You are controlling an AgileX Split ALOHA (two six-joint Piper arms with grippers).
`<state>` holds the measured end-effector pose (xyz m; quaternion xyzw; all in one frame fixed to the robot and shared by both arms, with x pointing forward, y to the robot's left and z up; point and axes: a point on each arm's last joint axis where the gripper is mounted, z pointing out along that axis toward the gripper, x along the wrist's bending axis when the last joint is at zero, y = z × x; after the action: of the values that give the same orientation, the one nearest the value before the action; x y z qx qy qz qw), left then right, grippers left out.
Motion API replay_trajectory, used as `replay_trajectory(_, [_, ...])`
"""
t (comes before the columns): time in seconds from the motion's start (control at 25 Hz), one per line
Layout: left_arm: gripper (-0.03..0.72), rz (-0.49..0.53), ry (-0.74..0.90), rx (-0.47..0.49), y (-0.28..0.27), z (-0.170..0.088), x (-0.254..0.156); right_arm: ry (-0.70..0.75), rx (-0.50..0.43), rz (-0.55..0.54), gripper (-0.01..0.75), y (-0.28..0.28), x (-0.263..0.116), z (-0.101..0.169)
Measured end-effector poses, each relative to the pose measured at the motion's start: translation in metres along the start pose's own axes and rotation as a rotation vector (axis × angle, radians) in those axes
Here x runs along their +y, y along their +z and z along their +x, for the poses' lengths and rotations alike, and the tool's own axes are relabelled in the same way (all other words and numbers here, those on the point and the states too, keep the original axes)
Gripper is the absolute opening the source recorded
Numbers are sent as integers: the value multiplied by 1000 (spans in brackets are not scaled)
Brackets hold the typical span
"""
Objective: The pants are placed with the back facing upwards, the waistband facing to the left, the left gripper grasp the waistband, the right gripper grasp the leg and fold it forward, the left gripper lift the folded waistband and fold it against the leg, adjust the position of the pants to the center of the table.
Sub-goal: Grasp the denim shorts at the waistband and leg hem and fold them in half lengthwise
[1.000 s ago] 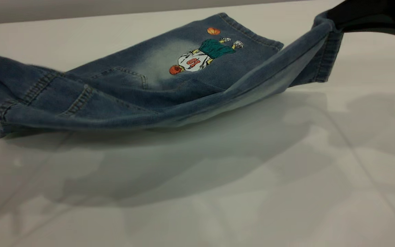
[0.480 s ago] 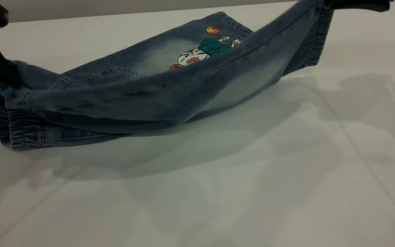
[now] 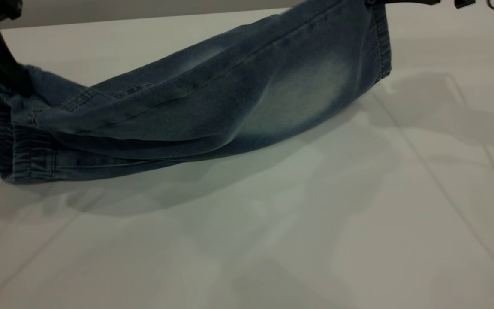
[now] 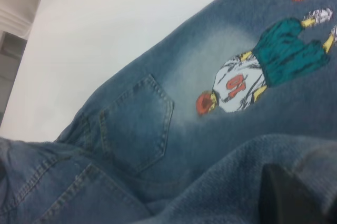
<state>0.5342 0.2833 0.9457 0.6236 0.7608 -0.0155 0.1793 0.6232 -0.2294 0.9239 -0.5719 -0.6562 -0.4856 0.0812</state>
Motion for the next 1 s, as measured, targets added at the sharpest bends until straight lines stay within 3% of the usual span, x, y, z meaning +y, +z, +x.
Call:
replay_trajectory(0.4, [148, 37, -4, 63, 8, 4, 19, -47, -2, 15, 18, 24, 21, -6])
replay_trajectory(1.0, [148, 88, -26, 67, 32, 3, 49, -139, 11, 15, 18, 65, 45, -11])
